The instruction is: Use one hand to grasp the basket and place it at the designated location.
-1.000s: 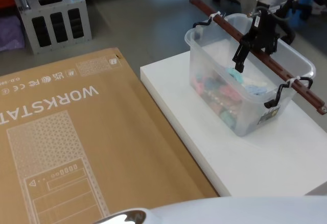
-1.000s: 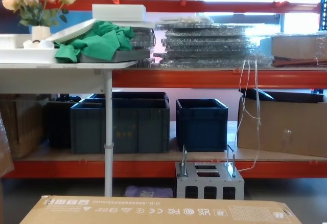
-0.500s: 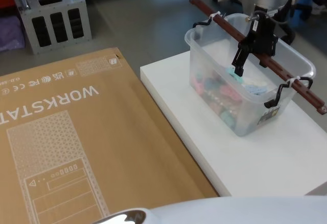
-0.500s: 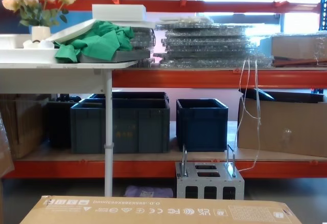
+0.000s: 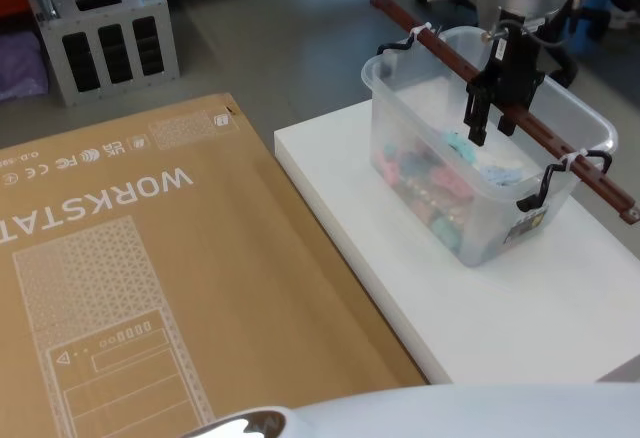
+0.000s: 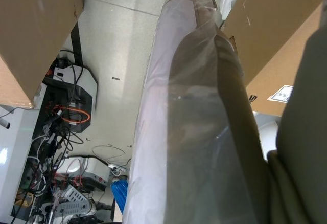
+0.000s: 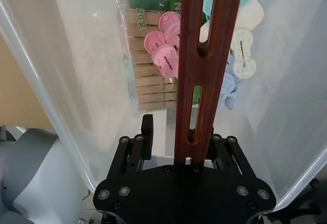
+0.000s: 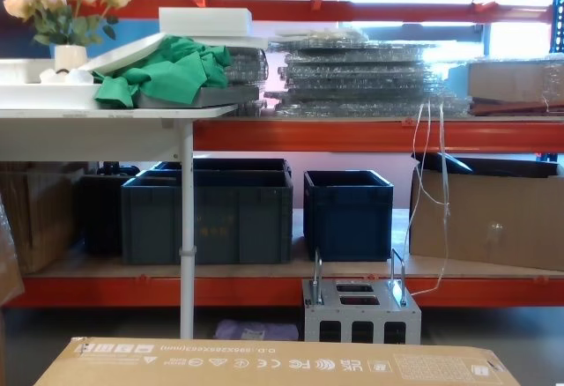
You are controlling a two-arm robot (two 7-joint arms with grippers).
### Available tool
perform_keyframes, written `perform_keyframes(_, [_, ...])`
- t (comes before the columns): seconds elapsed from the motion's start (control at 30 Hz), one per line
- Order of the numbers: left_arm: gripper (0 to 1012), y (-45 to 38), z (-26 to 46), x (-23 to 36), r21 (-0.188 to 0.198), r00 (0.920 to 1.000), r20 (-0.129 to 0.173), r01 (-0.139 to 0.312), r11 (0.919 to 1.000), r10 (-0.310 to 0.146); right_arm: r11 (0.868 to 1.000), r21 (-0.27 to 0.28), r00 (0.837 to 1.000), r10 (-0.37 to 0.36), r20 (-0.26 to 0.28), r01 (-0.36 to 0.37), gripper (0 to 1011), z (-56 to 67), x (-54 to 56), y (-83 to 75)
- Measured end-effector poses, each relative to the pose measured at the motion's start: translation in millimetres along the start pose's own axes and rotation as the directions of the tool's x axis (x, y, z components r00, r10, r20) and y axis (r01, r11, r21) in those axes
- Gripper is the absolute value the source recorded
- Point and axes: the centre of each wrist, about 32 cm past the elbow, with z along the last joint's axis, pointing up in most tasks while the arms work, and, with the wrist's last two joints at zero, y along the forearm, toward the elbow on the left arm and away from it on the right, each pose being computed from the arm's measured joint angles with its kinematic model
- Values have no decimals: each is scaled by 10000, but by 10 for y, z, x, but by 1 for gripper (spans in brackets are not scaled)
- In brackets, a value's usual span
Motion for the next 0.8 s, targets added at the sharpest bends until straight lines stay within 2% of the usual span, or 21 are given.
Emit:
perform_keyframes(0.2, [0, 0, 0, 0, 0, 10000, 0, 0, 10000, 0, 10000, 6, 10000, -10, -68, 10, 348, -12, -1, 2])
perform_keyframes(0.27, [0, 0, 0, 0, 0, 10000, 0, 0, 10000, 0, 10000, 8, 10000, -5, -75, 5, 308, -14, 1, 4])
perform_keyframes(0.3, [0, 0, 0, 0, -1, 10000, 0, 0, 10000, 0, 10000, 8, 10000, 3, -84, -3, 248, -15, 4, 8])
perform_keyframes(0.4, [0, 0, 0, 0, 0, 10000, 0, 0, 10000, 0, 10000, 6, 10000, 15, -86, -15, 189, -13, 7, 12])
perform_keyframes(0.47, [0, 0, 0, 0, 0, 10000, 0, 1, 10000, -1, 10000, -4, 9999, 33, -112, -33, 98, -20, 13, 18])
perform_keyframes(0.53, [0, 0, 0, 0, 0, 10000, 0, 0, 10000, 0, 10000, -25, 9999, 36, -118, -36, 48, -21, 15, 19])
perform_keyframes(0.6, [0, 0, 0, 0, 0, 10000, 0, 0, 10000, 0, 10000, -32, 9999, 33, -118, -33, 3, -26, 15, 21])
perform_keyframes(0.8, [0, 0, 0, 0, 0, 10000, 0, 0, 10000, 0, 10000, -6, 10000, 4, -20, -4, 0, -31, 1, 23])
